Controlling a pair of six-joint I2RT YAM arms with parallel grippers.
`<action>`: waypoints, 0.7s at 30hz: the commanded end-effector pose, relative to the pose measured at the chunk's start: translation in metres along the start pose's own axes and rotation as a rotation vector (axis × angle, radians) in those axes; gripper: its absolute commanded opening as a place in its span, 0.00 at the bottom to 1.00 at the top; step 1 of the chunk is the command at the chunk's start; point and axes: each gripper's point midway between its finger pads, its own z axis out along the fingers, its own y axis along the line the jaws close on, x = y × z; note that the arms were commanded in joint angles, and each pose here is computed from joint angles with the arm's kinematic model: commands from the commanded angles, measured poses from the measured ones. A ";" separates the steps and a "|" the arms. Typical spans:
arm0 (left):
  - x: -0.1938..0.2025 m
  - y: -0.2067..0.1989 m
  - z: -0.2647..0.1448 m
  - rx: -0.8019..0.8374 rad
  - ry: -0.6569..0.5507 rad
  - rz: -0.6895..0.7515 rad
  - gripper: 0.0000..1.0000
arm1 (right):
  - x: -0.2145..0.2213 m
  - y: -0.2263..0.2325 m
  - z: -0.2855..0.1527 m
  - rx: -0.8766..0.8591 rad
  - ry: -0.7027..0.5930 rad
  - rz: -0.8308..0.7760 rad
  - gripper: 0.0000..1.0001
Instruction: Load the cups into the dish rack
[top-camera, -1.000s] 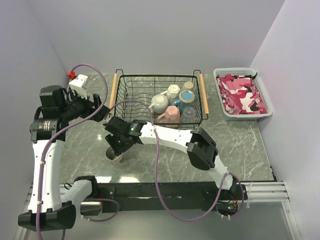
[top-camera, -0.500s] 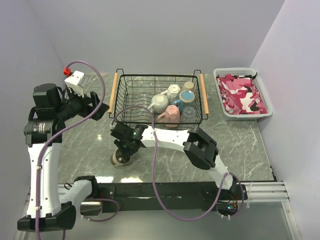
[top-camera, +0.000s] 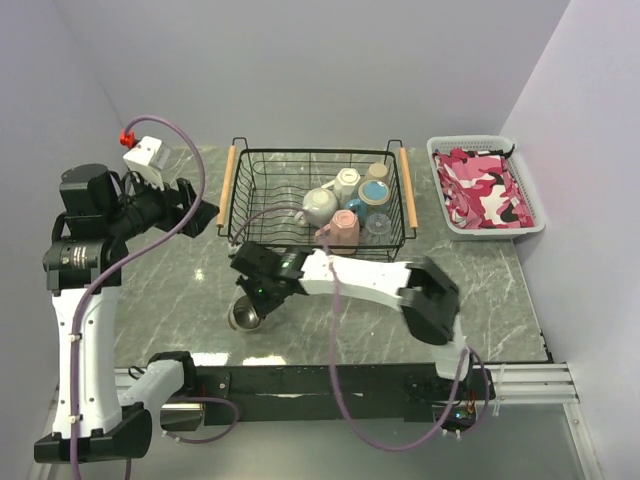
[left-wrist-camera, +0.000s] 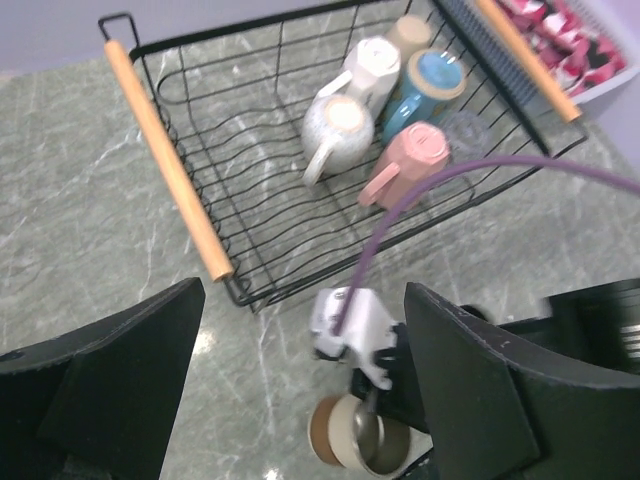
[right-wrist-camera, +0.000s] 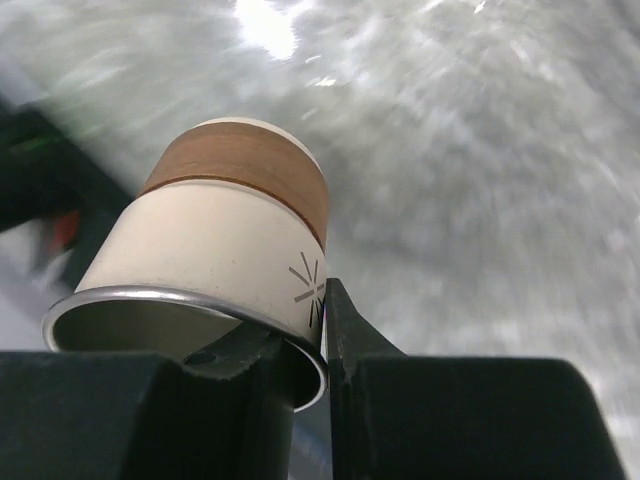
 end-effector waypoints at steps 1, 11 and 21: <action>-0.041 -0.022 -0.013 0.063 -0.109 -0.002 0.90 | -0.046 0.041 -0.146 -0.207 -0.258 -0.003 0.00; -0.078 -0.101 -0.018 0.692 0.009 -0.382 0.96 | -0.067 0.005 -0.322 -0.653 -0.555 0.185 0.00; -0.073 -0.113 -0.002 0.904 0.137 -0.456 0.96 | -0.100 -0.029 -0.322 -0.814 -0.525 0.297 0.00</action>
